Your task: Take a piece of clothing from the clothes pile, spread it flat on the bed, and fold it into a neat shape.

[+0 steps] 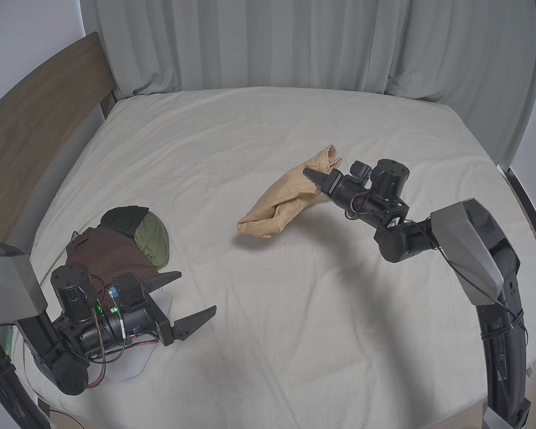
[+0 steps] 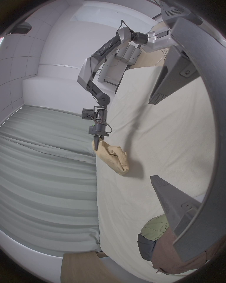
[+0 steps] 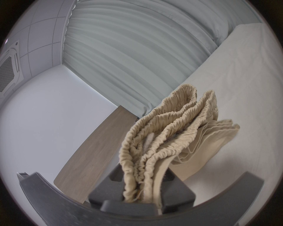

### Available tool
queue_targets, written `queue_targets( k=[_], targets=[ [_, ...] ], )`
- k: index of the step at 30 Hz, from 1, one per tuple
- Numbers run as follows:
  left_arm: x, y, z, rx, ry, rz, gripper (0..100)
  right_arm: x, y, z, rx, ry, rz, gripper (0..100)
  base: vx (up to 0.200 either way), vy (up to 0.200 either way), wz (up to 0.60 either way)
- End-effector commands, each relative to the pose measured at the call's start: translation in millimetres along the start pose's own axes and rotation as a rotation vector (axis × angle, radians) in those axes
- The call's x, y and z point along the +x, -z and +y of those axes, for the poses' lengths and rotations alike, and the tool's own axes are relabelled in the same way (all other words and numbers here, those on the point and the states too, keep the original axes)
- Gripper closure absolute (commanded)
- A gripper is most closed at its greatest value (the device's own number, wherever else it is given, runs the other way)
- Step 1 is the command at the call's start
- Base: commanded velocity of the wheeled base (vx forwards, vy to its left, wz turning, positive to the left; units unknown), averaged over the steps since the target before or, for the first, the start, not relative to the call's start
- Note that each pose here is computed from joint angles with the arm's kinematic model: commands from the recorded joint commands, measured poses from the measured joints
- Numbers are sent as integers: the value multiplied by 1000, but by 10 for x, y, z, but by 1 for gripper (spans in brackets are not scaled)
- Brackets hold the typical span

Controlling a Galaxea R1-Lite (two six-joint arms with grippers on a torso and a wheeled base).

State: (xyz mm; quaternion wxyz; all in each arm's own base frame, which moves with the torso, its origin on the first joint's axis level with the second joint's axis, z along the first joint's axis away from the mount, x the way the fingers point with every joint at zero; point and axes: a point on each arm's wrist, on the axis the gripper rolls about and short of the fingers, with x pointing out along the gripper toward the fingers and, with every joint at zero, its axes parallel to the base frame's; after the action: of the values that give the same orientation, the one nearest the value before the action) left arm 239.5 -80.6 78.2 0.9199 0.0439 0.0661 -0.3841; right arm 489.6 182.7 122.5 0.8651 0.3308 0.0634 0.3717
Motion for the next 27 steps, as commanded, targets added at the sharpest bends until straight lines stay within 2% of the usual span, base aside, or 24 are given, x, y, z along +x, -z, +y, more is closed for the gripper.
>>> queue_targets(
  k=[1, 11, 20, 27],
  targets=[
    [0, 1, -1, 0, 0, 0, 0, 0, 382, -355, 33, 59, 44, 100, 0, 0, 0],
    [6, 17, -4, -3, 3, 7, 0, -293, 460, -374, 64, 130, 98, 100, 0, 0, 0],
    [4, 26, -11, -5, 5, 11, 0, -534, 804, -614, 44, 172, 135, 100, 0, 0, 0],
    [12, 40, -12, -8, 7, 16, 0, -570, 844, -706, 43, 179, 128, 100, 0, 0, 0]
  ],
)
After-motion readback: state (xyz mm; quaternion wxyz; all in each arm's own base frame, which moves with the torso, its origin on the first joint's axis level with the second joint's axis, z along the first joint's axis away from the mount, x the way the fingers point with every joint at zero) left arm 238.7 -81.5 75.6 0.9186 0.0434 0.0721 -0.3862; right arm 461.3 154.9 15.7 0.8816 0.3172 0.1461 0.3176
